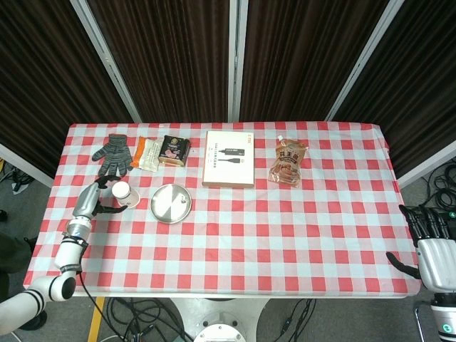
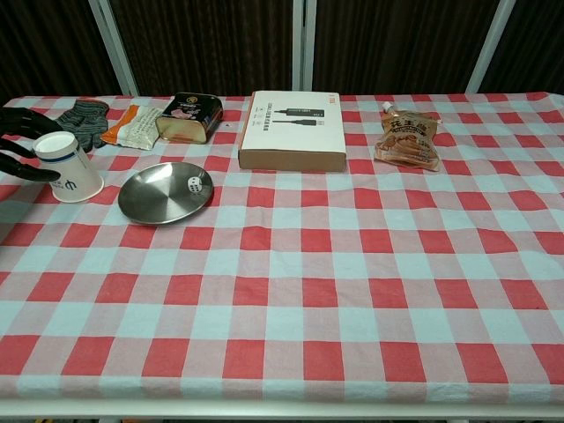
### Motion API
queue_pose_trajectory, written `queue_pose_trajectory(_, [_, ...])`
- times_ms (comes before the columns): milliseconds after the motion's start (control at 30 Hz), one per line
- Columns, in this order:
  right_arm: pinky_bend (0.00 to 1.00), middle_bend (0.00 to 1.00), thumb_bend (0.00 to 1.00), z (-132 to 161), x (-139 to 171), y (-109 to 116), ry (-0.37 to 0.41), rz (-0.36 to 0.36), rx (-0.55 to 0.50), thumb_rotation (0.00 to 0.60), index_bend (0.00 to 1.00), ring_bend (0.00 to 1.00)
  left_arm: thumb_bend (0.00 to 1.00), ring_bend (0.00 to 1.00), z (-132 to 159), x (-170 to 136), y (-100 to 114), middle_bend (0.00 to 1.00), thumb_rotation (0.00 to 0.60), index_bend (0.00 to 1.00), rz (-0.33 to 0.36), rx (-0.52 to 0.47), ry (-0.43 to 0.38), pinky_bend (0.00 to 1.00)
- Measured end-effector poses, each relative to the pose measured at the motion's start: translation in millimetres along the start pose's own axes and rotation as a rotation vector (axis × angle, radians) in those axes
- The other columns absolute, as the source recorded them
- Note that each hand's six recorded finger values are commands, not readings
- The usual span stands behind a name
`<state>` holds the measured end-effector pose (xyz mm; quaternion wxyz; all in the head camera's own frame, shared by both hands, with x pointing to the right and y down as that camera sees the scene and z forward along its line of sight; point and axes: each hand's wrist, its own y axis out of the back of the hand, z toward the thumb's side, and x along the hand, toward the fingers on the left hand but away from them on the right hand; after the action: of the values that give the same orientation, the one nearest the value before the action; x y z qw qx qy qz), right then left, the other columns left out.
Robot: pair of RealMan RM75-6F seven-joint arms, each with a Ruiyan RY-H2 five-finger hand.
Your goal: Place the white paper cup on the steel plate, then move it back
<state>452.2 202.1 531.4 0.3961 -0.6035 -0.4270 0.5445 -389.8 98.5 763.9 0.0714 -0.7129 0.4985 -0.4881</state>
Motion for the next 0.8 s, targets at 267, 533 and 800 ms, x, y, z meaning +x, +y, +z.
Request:
queue_pose_trajectory(267, [0.07,0.15,0.07,0,-1,-2,-0.005,0.006,-0.002,0.600,0.00,0.00,0.13,0.15,-1,5,-9,0.23,0.600,0.31,-0.019,-0.050,-0.019,0.23])
queue_pose_trajectory(533, [0.07,0.15,0.07,1,-1,-2,-0.008,0.006,-0.002,0.600,0.00,0.00,0.26,0.21,-7,12,-3,0.32,0.600,0.46,0.007,-0.077,0.000,0.26])
queue_pose_trajectory(800, [0.07,0.15,0.07,1,-1,-2,-0.002,0.003,-0.003,0.600,0.00,0.00,0.27,0.22,6,11,-2,0.36,0.600,0.50,-0.003,-0.095,-0.037,0.26])
